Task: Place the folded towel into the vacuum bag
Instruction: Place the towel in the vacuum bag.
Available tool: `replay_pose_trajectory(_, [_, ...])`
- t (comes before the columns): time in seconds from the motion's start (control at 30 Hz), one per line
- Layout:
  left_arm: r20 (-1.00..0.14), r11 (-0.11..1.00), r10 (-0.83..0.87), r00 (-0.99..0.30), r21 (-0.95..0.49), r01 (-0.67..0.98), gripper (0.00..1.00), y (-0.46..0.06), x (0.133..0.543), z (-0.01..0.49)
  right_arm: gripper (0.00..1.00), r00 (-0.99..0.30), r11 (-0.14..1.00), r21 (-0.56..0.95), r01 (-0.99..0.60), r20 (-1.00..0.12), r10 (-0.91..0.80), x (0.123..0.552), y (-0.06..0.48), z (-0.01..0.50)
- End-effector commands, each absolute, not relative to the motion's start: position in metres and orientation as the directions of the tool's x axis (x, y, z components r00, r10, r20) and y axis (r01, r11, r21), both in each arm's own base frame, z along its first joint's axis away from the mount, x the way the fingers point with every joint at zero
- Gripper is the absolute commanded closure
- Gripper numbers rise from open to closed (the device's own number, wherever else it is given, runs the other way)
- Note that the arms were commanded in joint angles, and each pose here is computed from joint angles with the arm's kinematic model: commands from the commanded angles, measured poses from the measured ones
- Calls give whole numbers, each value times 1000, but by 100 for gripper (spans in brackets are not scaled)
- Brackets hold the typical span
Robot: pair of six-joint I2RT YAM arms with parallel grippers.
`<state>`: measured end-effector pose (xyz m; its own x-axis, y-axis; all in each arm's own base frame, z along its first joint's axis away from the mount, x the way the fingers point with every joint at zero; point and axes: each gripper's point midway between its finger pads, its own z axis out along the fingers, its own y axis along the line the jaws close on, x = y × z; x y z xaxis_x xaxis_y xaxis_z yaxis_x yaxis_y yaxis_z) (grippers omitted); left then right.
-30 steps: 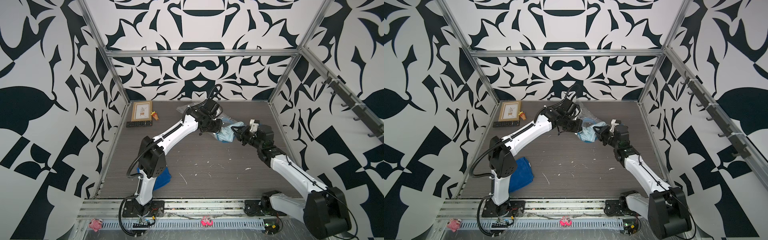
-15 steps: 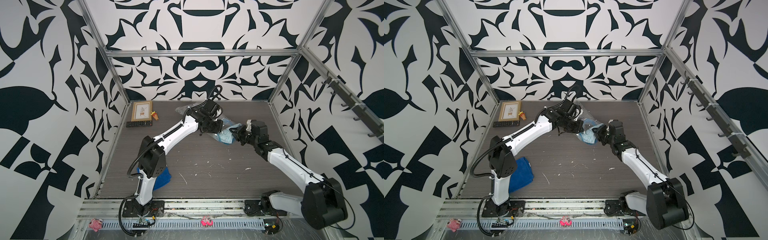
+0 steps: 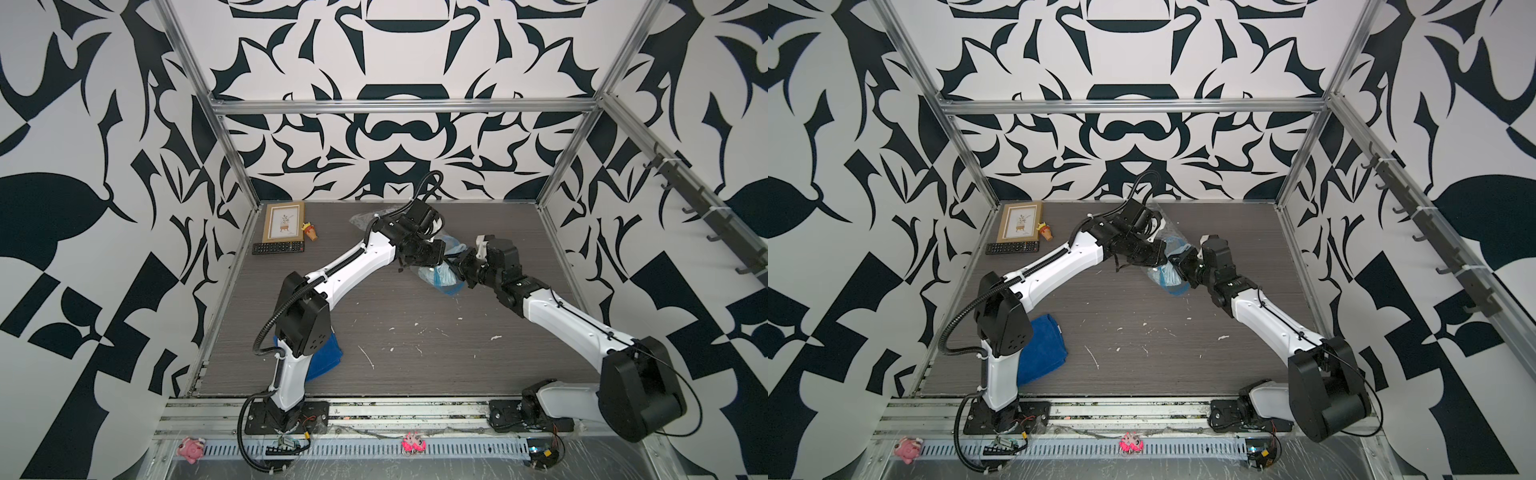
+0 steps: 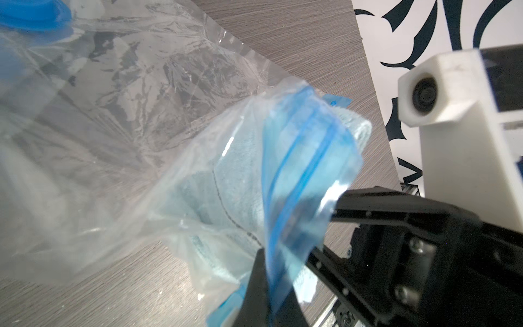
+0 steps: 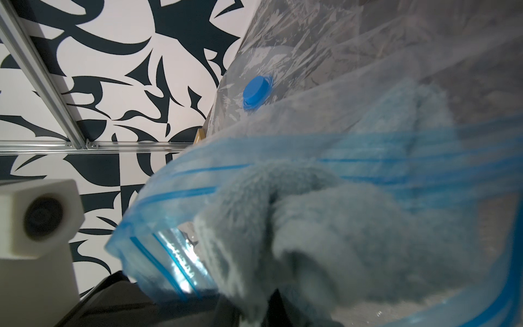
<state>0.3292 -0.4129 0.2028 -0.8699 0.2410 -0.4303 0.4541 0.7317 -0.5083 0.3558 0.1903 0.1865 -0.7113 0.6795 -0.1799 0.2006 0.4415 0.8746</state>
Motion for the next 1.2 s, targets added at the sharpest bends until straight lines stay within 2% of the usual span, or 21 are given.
replay_pose_trajectory(0.0, [-487,681,224,-844,-541,493,100,-411,325,238,74,-707,485,857,174,-234,667,346,185,192])
replay_pose_trajectory(0.1, [-495,687,212,-843,-537,489,100,-405,329,242,58,-687,538,818,203,-273,674,338,170,194])
replay_pose_trajectory(0.27, [-504,696,206,-839,-527,487,100,-398,332,245,47,-643,613,757,228,-356,679,326,142,209])
replay_pose_trajectory(0.47, [-501,708,216,-838,-511,488,100,-392,329,240,45,-555,632,712,306,-406,726,317,92,228])
replay_pose_trajectory(0.63, [-507,717,241,-828,-482,503,100,-384,324,237,44,-529,556,754,350,-331,781,328,68,217])
replay_pose_trajectory(1.17, [-508,722,274,-817,-452,524,100,-373,315,236,41,-553,503,781,371,-249,795,382,78,169])
